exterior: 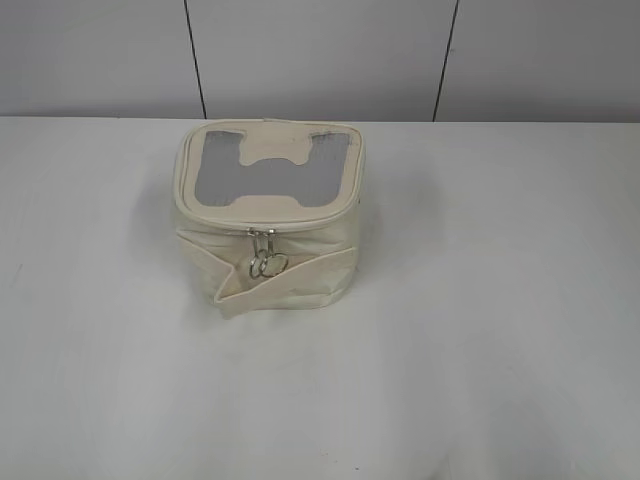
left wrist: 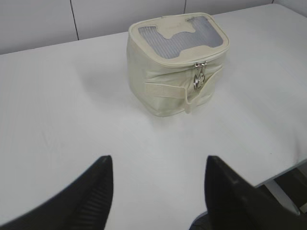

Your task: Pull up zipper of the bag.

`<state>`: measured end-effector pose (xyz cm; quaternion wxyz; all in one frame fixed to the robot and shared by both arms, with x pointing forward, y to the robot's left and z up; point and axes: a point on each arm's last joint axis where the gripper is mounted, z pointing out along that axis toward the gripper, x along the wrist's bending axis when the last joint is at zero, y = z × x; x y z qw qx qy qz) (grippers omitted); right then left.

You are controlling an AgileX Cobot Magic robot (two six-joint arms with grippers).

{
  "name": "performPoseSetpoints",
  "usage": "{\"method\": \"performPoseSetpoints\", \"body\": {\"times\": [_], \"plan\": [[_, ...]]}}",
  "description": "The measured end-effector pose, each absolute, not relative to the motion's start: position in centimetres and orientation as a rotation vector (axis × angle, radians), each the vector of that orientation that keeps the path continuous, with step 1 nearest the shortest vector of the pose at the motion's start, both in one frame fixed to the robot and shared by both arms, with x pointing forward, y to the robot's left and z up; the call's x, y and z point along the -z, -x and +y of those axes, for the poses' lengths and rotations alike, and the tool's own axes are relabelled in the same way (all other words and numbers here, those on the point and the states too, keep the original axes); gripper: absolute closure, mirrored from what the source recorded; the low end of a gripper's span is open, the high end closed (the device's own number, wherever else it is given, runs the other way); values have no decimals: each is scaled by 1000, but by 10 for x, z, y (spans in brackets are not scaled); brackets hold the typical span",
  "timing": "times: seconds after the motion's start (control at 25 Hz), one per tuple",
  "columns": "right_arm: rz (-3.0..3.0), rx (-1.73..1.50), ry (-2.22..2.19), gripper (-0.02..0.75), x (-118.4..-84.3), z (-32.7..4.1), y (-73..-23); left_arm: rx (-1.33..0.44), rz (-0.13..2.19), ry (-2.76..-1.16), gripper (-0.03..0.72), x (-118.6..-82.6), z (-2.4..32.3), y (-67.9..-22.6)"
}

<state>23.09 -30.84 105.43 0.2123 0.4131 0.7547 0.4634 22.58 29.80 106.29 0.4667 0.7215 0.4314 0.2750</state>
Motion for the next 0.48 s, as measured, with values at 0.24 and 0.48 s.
{"method": "performPoseSetpoints", "body": {"times": [0.24, 0.48], "plan": [[2089, -1350, -1113, 157, -1053, -302, -234, -678, 1056, -1765, 249, -1063, 298, -226], [2089, -1350, -1107, 168, -1053, -302, -234, -679, 1055, -1764, 287, -1064, 298, -226]]}}
